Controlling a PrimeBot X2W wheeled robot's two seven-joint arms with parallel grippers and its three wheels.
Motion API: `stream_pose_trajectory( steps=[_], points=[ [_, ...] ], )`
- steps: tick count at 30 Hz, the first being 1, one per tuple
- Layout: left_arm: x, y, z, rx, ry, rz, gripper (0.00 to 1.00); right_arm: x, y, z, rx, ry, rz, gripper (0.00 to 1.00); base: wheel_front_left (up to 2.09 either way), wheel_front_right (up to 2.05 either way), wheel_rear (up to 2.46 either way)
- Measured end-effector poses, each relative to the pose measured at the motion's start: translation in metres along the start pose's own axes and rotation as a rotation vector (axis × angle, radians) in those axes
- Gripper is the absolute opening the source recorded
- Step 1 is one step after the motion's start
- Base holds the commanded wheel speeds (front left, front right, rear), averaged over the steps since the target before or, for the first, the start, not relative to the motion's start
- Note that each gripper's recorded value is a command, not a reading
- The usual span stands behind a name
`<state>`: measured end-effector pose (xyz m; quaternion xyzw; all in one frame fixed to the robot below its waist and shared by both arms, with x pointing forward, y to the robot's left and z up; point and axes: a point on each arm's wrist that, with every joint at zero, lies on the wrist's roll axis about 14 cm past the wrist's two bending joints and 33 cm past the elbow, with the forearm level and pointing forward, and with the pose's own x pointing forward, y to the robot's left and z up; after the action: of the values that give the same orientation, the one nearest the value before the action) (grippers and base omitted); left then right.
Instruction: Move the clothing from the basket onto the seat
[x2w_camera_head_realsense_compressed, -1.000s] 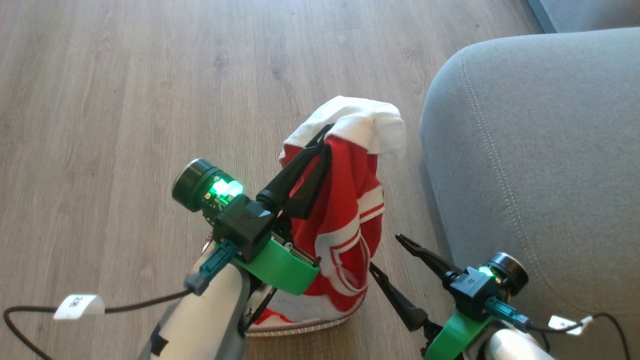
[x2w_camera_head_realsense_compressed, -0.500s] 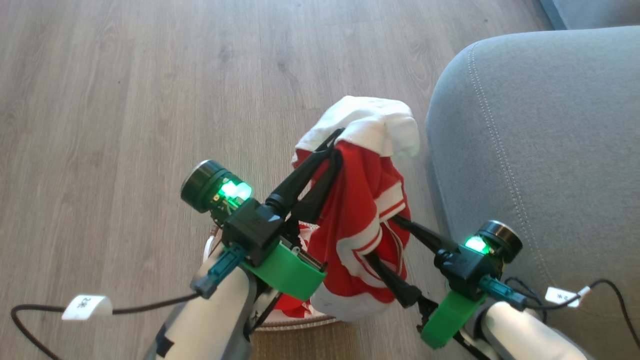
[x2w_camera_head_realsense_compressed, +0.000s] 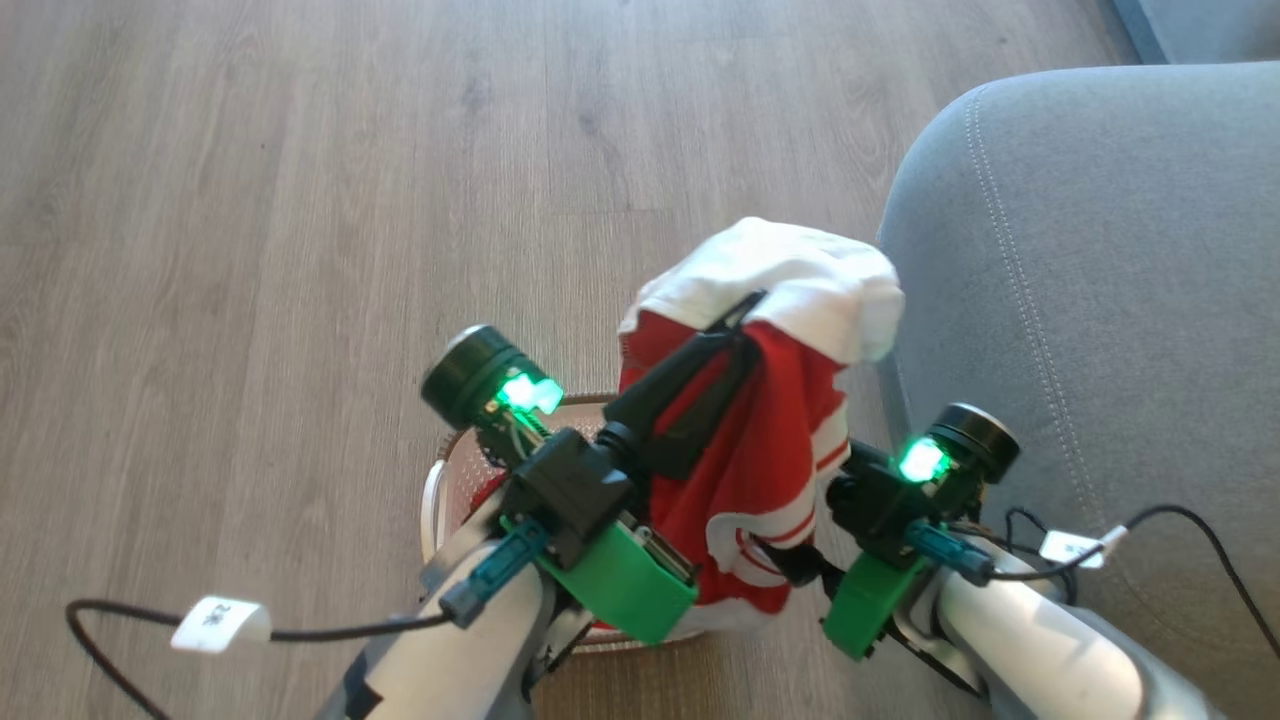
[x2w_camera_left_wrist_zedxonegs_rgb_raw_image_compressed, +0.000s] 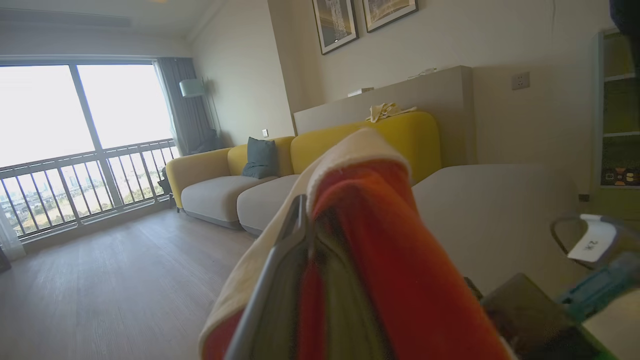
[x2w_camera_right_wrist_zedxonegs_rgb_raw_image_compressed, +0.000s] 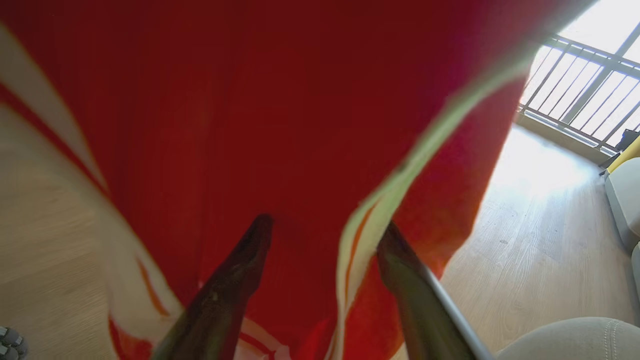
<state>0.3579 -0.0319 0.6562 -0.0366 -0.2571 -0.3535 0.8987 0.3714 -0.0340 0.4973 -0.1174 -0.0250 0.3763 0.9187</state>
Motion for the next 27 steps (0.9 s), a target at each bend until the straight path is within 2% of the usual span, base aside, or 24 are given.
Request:
stream_pose_trajectory(
  steps=[7, 15, 16, 17, 18, 22, 27],
  points=[
    [0.002, -0.014, 0.003, -0.005, -0.007, -0.056, 0.00, 0.019, 0.013, 0.010, -0.045, -0.022, 0.067, 1.00, 0.00, 0.00, 0.00],
    [-0.001, -0.022, 0.005, -0.003, -0.006, -0.076, 0.00, 0.036, 0.013, 0.025, -0.031, -0.065, 0.039, 1.00, 0.00, 0.00, 0.00],
    [-0.001, -0.022, 0.005, -0.002, -0.006, -0.076, 0.00, 0.038, 0.012, 0.027, -0.017, -0.071, 0.030, 0.95, 0.00, 0.00, 0.00],
    [-0.002, -0.023, 0.006, -0.001, -0.006, -0.078, 0.00, 0.040, 0.013, 0.027, -0.003, -0.071, 0.027, 0.04, 0.00, 0.00, 0.00],
    [-0.002, -0.023, 0.006, 0.000, -0.005, -0.078, 0.00, 0.041, 0.014, 0.027, 0.012, -0.071, 0.023, 0.00, 0.00, 0.00, 0.00],
    [-0.004, -0.025, 0.008, -0.004, -0.006, -0.086, 0.00, 0.043, 0.005, 0.030, 0.060, -0.089, -0.026, 0.00, 0.00, 0.00, 0.00],
    [-0.005, -0.023, 0.009, 0.000, -0.008, -0.077, 0.00, 0.038, -0.017, 0.029, 0.141, -0.105, -0.141, 0.00, 0.00, 0.00, 0.00]
  ],
)
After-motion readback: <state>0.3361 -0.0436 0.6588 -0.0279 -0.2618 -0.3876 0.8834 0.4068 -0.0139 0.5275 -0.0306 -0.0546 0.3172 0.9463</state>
